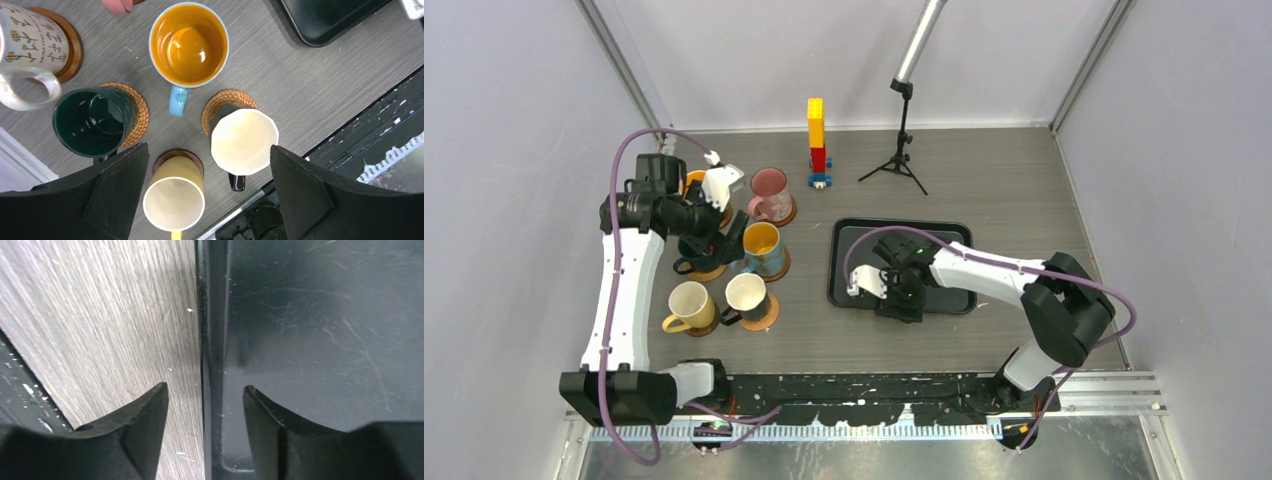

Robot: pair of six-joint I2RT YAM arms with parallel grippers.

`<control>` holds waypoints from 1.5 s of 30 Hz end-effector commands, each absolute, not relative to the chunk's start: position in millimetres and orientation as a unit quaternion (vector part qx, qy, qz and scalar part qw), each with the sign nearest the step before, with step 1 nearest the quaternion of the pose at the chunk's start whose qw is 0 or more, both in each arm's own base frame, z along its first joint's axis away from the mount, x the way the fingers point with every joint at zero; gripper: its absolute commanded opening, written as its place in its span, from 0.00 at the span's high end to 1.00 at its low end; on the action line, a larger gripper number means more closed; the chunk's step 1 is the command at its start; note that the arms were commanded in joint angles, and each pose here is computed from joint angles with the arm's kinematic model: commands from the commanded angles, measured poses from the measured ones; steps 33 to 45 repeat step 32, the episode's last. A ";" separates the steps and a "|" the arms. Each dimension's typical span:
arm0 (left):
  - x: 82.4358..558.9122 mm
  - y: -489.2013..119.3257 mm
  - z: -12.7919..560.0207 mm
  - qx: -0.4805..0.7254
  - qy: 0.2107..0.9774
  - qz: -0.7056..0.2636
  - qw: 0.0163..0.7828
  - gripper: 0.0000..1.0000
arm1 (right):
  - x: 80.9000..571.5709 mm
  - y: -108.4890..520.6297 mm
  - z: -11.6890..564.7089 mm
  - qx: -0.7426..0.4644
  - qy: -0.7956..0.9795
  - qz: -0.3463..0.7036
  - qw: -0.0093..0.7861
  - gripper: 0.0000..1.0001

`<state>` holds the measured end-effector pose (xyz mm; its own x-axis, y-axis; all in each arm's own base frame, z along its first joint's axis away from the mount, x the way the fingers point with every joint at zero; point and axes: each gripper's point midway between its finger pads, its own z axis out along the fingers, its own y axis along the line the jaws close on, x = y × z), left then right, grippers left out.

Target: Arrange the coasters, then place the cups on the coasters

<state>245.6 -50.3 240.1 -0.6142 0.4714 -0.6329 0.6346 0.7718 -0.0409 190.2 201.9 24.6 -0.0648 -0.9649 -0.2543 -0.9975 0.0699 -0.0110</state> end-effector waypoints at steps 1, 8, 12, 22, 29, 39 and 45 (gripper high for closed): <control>256.8 -47.1 247.0 0.283 0.902 -0.133 0.296 0.03 | 212.9 226.8 86.0 -0.644 0.733 0.102 0.192 0.33; 303.1 -42.8 263.1 0.227 0.924 -0.132 0.276 0.00 | 258.0 230.6 172.0 -0.523 0.784 0.149 0.300 0.22; 340.8 -38.5 273.7 0.177 0.933 -0.122 0.288 0.00 | 295.2 206.8 220.4 -0.419 0.818 0.164 0.358 0.21; 380.2 -38.1 231.7 0.085 0.948 -0.131 0.276 0.00 | 348.0 94.9 224.9 -0.148 0.895 0.172 0.385 0.21; 374.2 -31.5 212.1 0.075 0.956 -0.105 0.265 0.00 | 348.8 71.2 211.7 -0.091 0.901 0.171 0.388 0.21; 371.7 -27.1 210.9 0.084 0.957 -0.081 0.267 0.00 | 347.6 71.6 211.7 -0.096 0.900 0.172 0.389 0.21; 371.7 -27.1 210.9 0.084 0.957 -0.081 0.267 0.00 | 347.6 71.6 211.7 -0.096 0.900 0.172 0.389 0.21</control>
